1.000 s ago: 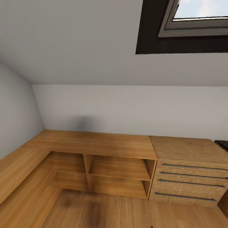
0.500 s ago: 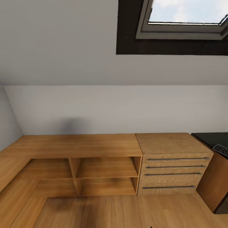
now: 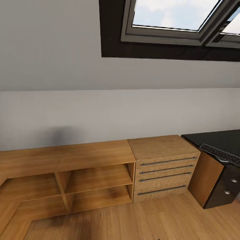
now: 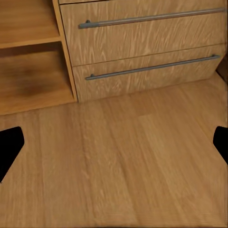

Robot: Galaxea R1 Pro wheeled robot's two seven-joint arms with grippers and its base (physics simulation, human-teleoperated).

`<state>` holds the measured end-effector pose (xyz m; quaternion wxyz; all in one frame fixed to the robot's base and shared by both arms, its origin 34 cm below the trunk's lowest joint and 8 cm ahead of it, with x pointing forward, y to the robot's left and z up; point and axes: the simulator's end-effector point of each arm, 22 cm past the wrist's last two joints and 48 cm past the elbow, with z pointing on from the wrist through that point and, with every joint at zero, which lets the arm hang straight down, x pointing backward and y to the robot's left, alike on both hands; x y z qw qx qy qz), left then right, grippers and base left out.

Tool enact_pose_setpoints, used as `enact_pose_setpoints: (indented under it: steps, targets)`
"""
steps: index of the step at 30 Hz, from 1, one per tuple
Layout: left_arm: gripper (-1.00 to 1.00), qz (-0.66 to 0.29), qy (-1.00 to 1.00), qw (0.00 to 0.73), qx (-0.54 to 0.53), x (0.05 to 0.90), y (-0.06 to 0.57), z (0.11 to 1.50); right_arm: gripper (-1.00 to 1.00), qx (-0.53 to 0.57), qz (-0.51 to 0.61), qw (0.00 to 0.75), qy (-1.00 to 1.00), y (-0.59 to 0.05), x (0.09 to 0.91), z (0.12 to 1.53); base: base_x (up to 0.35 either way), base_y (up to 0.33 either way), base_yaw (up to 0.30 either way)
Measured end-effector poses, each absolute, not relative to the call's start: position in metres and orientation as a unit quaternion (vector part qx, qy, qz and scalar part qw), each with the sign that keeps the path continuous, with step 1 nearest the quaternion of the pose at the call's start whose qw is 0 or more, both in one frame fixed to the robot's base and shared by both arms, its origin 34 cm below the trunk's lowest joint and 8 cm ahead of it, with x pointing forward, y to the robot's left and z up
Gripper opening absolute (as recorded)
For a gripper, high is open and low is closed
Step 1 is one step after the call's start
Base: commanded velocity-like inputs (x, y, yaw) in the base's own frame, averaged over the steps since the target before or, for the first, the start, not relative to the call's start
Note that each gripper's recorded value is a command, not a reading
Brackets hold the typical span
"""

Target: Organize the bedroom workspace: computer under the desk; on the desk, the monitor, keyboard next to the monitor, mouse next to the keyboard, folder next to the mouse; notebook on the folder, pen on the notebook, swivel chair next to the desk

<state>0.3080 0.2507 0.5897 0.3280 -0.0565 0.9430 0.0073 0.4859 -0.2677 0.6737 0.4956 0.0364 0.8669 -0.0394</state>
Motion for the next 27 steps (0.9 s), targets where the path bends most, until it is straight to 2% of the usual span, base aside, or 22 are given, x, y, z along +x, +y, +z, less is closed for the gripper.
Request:
enact_pose_setpoints:
  steps: [27]
  targets:
    - [1.0, 0.007, 0.943, 0.327, -0.058, 0.3077, 0.2504, 0.5895, 1.0, 0.036, -0.039, 0.495, 0.867, -0.2673, 0.4853, 0.673, 0.0, 0.0, -0.3]
